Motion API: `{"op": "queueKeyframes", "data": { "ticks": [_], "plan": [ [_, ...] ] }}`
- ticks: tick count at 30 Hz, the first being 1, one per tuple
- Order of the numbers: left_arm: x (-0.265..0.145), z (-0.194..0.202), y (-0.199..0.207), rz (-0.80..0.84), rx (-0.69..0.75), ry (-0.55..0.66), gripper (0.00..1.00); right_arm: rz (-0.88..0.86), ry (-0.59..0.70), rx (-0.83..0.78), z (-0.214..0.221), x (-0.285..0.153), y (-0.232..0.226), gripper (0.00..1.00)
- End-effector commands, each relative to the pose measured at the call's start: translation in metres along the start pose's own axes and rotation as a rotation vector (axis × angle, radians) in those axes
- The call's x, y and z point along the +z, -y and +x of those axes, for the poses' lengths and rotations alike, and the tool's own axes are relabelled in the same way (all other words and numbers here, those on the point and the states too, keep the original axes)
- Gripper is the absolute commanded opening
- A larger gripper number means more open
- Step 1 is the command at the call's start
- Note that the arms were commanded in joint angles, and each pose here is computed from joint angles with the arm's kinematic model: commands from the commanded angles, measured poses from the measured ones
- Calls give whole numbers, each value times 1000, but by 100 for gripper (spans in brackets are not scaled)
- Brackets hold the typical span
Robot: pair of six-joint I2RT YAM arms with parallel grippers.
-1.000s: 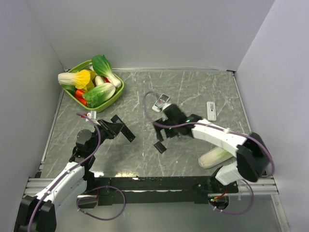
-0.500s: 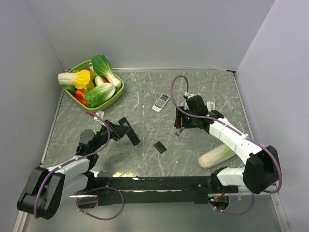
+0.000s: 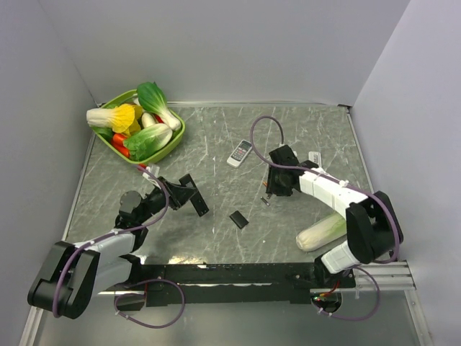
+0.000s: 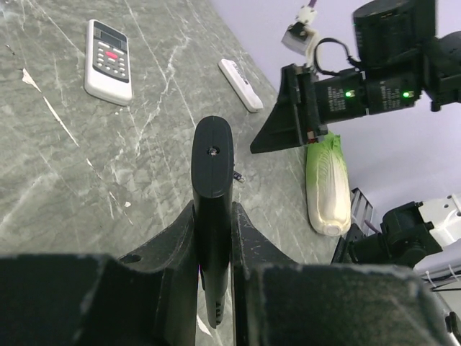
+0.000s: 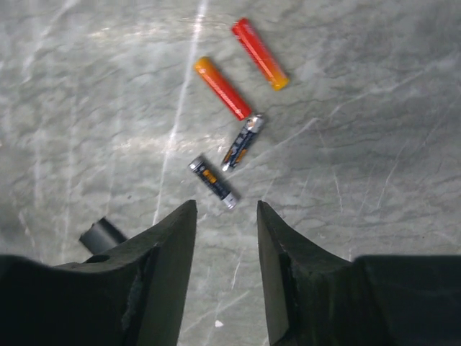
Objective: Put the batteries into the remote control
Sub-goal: Pick up the battery from the center of the board.
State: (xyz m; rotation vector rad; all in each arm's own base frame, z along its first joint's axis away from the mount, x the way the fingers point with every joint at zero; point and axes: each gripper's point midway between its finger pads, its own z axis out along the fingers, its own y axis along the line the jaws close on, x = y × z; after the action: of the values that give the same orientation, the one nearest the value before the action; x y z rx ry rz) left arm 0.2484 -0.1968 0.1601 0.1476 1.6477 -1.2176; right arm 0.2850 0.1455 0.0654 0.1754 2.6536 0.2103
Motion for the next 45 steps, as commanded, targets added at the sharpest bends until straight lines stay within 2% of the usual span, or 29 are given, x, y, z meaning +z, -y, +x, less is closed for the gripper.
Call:
{"op": "queueKeyframes", "data": {
  "ticks": [1,17,45],
  "plan": [
    [7,-14,15,69,85,26,1,64,28,120,-14,8,2,45],
    [11,-9,14,54,81,-8,1,103,15,178,-17,36,0,35],
    [11,-6,20,73,80,-16,1,218,-5,180,-6,51,33,31]
  ]
}}
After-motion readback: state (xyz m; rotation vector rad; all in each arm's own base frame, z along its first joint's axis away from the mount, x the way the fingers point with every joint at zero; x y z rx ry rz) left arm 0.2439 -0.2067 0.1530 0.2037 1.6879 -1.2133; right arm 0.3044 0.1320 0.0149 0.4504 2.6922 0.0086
